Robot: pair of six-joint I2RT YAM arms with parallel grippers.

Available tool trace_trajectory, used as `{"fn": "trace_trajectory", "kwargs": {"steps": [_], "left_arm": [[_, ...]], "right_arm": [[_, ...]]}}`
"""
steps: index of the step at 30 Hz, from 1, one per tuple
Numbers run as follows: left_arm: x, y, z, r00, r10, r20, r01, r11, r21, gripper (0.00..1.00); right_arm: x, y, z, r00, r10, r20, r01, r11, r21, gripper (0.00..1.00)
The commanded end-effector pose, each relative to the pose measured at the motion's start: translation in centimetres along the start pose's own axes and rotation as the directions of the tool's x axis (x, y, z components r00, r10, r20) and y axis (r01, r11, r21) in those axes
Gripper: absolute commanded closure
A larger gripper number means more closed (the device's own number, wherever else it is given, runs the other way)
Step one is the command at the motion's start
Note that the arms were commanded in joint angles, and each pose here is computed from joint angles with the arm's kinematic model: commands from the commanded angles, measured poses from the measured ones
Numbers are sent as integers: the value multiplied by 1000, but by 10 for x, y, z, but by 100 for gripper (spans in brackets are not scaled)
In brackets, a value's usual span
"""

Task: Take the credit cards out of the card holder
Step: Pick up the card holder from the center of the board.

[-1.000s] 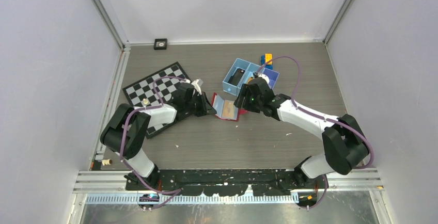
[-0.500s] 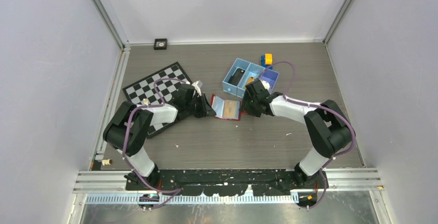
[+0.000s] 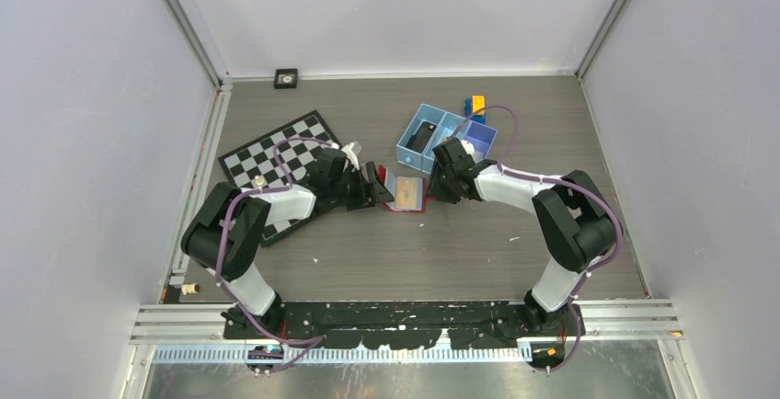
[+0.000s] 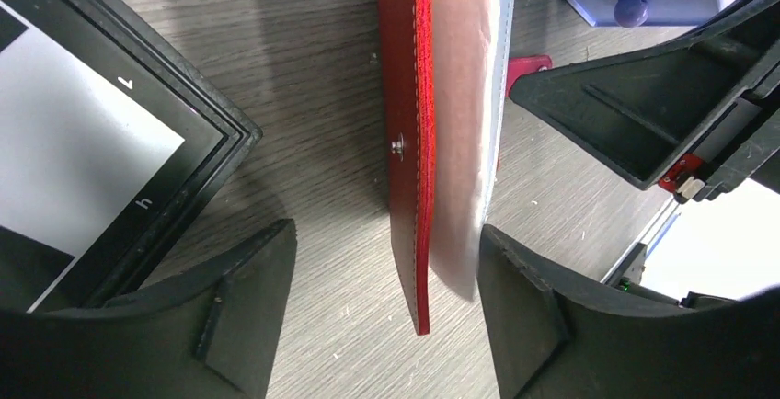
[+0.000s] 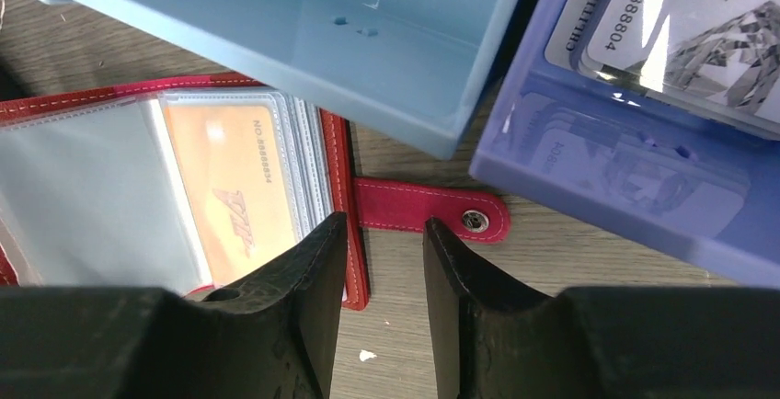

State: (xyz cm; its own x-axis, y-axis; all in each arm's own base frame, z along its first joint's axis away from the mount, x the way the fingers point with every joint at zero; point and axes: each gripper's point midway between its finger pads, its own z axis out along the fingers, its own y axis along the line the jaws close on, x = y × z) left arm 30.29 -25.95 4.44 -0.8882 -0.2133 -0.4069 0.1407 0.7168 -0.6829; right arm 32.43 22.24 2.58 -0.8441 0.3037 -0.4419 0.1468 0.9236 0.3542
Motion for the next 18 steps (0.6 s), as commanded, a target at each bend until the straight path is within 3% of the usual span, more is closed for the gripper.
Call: {"fn": "trace_trajectory", "kwargs": {"steps": [1,8,14,18], "left_arm": [[-16,-9,-10,996,69,62,-67,998,-19,24],[-17,-16,-8,976,208,64,-198,971,-134,21],[-18,-11,-7,979,191,69,-178,971,-160,34],[-19,-15,-11,978,190,85,-177,973,-146,36]], "right_arm": [[-5,14,-5,999,-41,35,42,999,-32,58],[-4,23,-10,990,-123,72,122,992,16,56],[-12,29,-26,974,-172,147,169,985,34,56],[-8,42,-28,972,-186,143,194,980,-43,58]]}}
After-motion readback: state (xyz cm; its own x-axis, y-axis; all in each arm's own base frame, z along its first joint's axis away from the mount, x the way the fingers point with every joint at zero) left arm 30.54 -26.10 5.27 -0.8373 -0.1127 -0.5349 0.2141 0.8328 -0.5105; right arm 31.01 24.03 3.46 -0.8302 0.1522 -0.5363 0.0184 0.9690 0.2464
